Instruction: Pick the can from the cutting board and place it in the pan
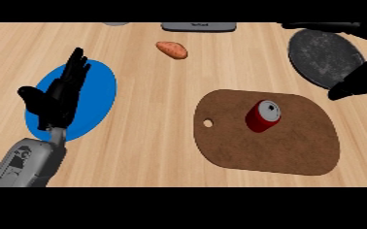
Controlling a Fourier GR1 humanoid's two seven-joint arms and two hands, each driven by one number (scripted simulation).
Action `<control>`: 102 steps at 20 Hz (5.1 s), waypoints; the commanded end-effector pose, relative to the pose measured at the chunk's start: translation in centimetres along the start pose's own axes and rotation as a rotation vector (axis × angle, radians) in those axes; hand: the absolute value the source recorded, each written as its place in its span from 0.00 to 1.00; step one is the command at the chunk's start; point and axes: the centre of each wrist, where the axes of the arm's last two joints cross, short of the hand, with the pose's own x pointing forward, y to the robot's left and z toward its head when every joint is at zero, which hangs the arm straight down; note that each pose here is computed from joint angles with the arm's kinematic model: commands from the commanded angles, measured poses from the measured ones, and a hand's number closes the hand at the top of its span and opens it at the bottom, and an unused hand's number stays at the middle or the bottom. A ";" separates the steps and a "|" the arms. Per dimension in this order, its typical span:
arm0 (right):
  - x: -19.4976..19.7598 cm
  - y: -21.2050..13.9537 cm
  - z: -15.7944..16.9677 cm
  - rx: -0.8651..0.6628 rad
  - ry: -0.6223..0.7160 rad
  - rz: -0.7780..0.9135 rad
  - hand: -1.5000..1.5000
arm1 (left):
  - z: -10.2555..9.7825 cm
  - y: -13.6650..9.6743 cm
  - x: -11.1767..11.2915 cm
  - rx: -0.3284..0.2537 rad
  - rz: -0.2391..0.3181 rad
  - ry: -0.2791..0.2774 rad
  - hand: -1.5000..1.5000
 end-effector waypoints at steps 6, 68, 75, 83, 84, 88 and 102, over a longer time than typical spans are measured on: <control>0.7 1.5 -0.9 0.187 -0.011 -0.050 0.00 | 0.8 -0.1 -1.1 0.009 -0.002 -0.016 0.50; -4.6 17.8 -7.1 0.591 0.176 0.281 1.00 | 1.1 2.4 -2.2 0.016 -0.003 -0.007 0.50; -5.3 17.4 -6.3 0.592 0.079 0.326 1.00 | 1.3 -0.8 0.6 0.028 -0.004 -0.018 0.50; -4.4 19.4 -8.0 0.379 0.200 0.282 1.00 | 0.5 0.5 -1.7 0.031 -0.009 0.000 0.50; -4.8 18.8 -7.4 0.351 0.335 0.247 1.00 | 2.0 1.5 -1.7 0.046 -0.023 0.020 0.50; -6.4 22.5 -5.5 0.169 0.729 0.137 1.00 | 1.3 2.0 -0.9 0.090 -0.014 0.032 0.50; 5.3 16.5 -5.8 -0.678 0.886 0.261 1.00 | 1.8 1.8 -0.5 0.039 0.001 0.002 0.50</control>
